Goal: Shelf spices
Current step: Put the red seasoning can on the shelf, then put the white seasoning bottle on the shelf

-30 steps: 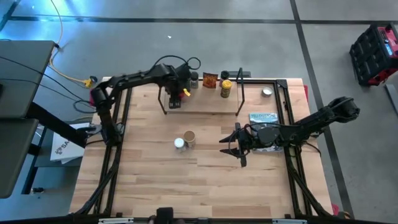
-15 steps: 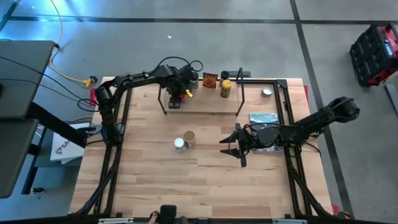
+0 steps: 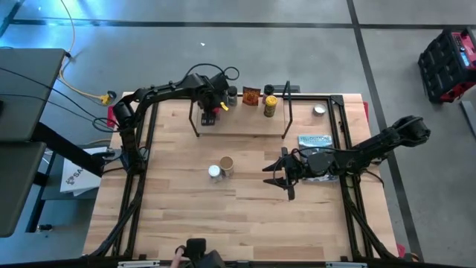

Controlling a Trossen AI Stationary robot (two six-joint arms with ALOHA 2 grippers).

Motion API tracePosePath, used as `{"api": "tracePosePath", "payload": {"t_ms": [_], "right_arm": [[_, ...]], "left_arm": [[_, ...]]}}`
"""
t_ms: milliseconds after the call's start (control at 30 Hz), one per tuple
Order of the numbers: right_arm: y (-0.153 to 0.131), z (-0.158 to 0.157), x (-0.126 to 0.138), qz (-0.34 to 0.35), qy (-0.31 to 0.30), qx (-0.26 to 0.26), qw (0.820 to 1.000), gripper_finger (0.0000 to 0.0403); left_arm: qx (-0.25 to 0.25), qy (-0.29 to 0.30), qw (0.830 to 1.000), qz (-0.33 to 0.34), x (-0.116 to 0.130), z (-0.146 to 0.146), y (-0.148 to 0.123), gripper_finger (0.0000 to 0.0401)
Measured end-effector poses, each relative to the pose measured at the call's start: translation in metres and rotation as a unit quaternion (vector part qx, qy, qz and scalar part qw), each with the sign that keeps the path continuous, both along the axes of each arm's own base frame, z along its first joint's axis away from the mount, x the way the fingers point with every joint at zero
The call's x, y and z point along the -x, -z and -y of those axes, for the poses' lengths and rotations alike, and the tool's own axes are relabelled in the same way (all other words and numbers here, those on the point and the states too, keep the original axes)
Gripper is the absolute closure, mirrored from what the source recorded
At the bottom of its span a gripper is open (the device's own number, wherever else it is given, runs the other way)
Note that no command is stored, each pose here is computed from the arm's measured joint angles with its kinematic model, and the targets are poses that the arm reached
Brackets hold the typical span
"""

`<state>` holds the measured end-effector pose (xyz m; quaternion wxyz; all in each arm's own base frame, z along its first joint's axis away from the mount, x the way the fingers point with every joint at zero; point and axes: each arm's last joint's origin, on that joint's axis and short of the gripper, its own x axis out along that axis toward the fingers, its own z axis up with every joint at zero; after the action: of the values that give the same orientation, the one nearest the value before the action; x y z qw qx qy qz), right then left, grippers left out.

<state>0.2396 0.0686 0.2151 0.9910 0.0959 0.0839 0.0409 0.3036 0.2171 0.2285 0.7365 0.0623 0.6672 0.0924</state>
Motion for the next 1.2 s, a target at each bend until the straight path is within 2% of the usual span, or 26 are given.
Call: {"api": "tracePosePath", "payload": {"t_ms": [200, 500, 800, 967, 1067, 1200], "right_arm": [[0.0, 0.0, 0.0, 0.0, 0.0, -0.001, 1.0, 0.0213], [0.0, 0.0, 0.0, 0.0, 0.0, -0.001, 1.0, 0.0213], [0.0, 0.0, 0.0, 0.0, 0.0, -0.001, 1.0, 0.0213], [0.0, 0.0, 0.0, -0.003, 0.0, 0.0, 1.0, 0.0213], [0.0, 0.0, 0.0, -0.002, 0.0, 0.0, 1.0, 0.0213], [0.0, 0.0, 0.0, -0.003, 0.001, -0.009, 1.0, 0.0213]], "left_arm": [[-0.026, -0.003, 1.0, -0.011, 0.0, -0.002, 0.0, 0.0144], [-0.031, -0.011, 0.999, -0.011, -0.001, -0.002, -0.006, 0.0143], [-0.036, -0.031, 0.999, 0.001, -0.004, -0.003, -0.04, 0.0143], [-0.069, -0.047, 0.996, -0.024, -0.004, 0.003, -0.061, 0.0143], [-0.084, -0.055, 0.995, -0.029, -0.006, 0.014, -0.078, 0.0143], [-0.092, -0.042, 0.995, 0.013, -0.007, 0.045, -0.103, 0.0144]]}}
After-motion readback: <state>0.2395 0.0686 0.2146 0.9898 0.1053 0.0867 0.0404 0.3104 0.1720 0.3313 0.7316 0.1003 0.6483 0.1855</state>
